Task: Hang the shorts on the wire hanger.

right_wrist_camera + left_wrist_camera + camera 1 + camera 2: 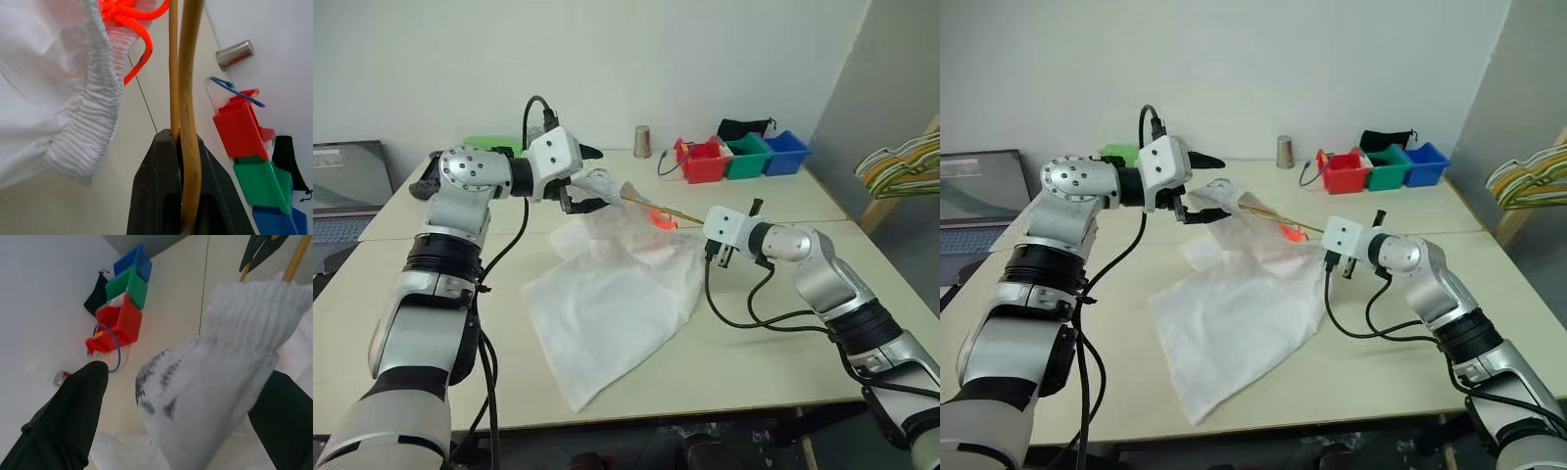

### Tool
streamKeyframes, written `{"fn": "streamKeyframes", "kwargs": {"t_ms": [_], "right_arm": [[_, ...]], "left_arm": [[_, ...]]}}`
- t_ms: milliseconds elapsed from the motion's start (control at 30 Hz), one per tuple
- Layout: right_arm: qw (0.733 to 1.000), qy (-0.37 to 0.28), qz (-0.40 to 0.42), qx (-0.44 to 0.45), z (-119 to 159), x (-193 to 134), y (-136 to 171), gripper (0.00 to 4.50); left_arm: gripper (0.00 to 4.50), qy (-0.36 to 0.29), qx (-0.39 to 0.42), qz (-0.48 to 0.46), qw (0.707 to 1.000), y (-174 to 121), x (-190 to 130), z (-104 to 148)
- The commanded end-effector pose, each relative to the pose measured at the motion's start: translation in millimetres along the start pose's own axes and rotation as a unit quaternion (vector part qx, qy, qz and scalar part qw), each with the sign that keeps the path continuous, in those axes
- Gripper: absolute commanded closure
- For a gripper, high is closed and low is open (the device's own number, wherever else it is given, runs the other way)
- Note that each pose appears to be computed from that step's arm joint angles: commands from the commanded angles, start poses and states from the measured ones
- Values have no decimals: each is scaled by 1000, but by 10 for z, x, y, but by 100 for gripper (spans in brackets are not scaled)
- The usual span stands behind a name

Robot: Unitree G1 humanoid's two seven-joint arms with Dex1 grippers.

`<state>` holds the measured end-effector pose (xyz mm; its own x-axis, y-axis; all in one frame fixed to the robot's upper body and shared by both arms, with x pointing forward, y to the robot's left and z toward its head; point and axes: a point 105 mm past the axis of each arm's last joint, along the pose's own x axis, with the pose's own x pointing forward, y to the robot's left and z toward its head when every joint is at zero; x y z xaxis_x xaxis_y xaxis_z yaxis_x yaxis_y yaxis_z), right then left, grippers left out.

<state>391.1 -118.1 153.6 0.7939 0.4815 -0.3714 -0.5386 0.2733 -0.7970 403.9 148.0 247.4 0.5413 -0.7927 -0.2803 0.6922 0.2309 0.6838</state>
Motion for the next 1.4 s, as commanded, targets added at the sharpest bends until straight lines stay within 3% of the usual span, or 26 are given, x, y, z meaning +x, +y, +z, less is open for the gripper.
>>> {"fn": "streamKeyframes", "kwargs": {"t_ms": [33,200,467,1133,1233,1400], "right_arm": [[998,-11,-40,-41,94,-78,-165,450],[994,-23,-60,-87,231,-104,-251,450],[990,-35,-66,-119,386,-120,-249,450],[992,-45,-43,-107,456,-94,-128,450],[992,-47,-42,-106,468,-93,-122,450],[992,-55,-36,-104,503,-87,-105,450]], "left_arm": [[6,6,36,-26,999,-13,7,55],[6,46,66,-58,995,-151,94,-80],[6,125,107,-30,986,-101,174,-326],[391,106,114,-16,988,-106,236,-285],[423,104,115,-18,988,-120,233,-286],[434,105,115,-18,988,-138,226,-300]]}}
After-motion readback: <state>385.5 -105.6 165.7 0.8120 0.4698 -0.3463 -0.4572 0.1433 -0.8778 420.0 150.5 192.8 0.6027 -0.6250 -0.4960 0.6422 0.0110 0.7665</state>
